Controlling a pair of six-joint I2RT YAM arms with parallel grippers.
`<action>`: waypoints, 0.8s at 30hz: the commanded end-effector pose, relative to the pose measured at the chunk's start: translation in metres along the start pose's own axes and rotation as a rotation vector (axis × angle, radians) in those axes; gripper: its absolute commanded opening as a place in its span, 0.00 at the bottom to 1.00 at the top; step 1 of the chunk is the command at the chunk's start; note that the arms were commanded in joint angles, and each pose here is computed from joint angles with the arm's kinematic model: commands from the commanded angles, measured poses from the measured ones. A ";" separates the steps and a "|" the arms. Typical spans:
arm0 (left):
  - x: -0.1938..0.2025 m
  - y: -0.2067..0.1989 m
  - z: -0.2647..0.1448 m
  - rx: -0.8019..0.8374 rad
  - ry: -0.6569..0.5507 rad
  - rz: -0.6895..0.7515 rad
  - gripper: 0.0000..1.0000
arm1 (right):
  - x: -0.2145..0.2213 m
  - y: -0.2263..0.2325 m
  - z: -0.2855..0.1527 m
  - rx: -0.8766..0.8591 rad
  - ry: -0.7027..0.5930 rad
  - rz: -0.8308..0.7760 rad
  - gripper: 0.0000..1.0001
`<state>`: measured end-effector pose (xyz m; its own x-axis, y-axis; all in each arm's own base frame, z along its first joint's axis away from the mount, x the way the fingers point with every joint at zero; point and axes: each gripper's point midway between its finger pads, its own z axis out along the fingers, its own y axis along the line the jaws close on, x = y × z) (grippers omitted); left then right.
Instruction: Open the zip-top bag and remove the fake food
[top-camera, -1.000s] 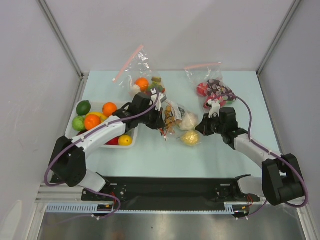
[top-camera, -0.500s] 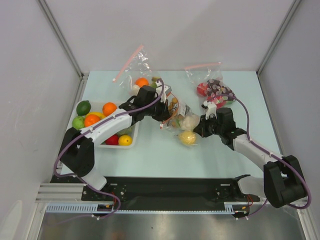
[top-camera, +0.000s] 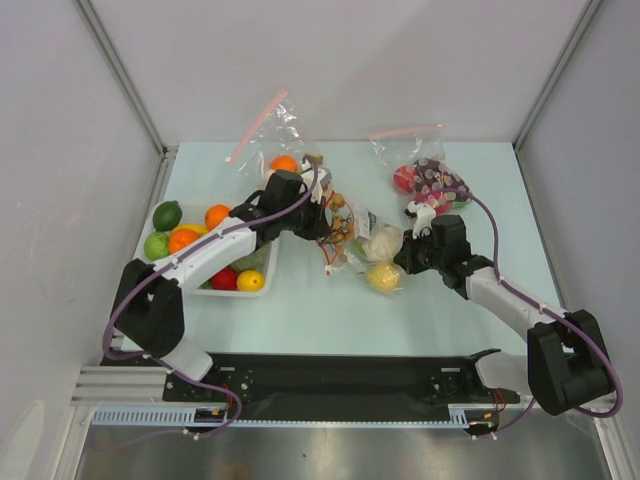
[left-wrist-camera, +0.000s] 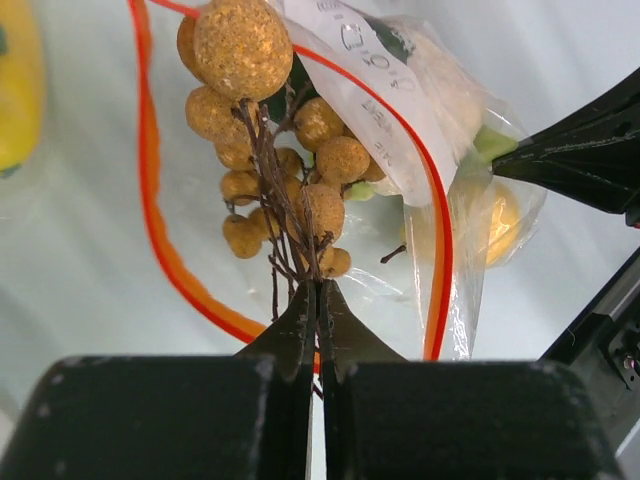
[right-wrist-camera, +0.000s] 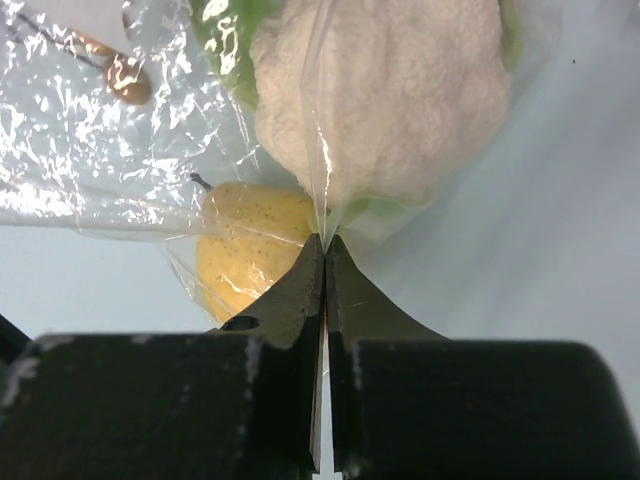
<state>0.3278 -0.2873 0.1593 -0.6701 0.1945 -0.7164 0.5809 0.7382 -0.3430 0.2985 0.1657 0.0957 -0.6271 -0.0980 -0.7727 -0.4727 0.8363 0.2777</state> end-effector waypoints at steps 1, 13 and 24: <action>-0.024 0.003 -0.025 -0.029 -0.088 0.038 0.00 | -0.011 -0.009 0.000 0.052 -0.011 -0.033 0.00; 0.003 -0.013 -0.044 0.059 0.002 0.054 0.00 | -0.013 -0.024 0.002 0.129 0.003 -0.013 0.00; 0.038 -0.046 -0.086 0.232 0.109 0.130 0.00 | -0.024 -0.042 0.003 0.184 -0.001 0.029 0.00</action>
<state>0.2578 -0.2643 0.1780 -0.6712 0.3365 -0.6605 0.6909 0.6067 -0.3931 0.3196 0.1394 0.0887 -0.6613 -0.0827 -0.7455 -0.3565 0.9091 0.2154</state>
